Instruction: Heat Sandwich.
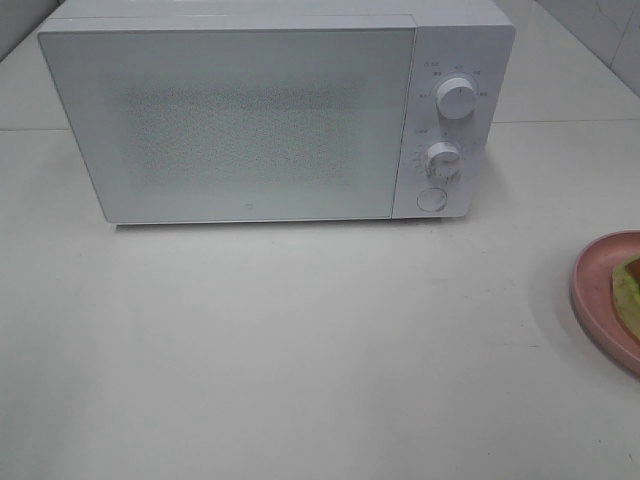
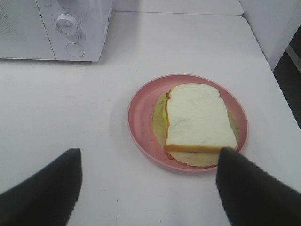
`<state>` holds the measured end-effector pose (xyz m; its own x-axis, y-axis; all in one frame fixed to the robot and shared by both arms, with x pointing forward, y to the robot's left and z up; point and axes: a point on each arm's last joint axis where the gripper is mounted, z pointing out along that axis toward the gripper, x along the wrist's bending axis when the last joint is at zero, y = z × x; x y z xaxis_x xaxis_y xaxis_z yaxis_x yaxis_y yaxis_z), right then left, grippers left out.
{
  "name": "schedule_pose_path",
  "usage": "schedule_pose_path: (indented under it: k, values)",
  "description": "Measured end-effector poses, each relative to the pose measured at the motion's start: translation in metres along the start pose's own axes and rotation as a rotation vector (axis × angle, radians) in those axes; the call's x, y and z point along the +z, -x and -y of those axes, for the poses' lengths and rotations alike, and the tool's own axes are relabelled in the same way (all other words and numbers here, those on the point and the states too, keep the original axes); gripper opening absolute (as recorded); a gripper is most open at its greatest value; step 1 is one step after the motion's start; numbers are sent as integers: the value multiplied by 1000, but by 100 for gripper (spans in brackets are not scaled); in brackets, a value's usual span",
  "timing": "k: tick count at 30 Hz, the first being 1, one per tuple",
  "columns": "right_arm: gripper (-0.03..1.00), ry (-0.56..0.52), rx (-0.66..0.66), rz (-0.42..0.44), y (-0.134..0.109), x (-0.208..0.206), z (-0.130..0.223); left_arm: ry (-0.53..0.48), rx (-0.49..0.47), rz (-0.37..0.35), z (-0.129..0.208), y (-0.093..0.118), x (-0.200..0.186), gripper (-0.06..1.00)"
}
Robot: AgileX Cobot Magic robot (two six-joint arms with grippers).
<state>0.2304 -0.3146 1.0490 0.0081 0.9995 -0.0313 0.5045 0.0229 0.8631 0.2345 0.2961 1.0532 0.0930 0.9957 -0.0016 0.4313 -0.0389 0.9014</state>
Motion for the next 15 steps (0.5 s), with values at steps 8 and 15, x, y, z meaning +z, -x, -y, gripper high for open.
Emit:
schedule_pose_path:
  k: [8,15]
  values:
    - [76,0,0,0,0,0,0,0,0,0,0,0,0,99]
    - [76,0,0,0,0,0,0,0,0,0,0,0,0,99]
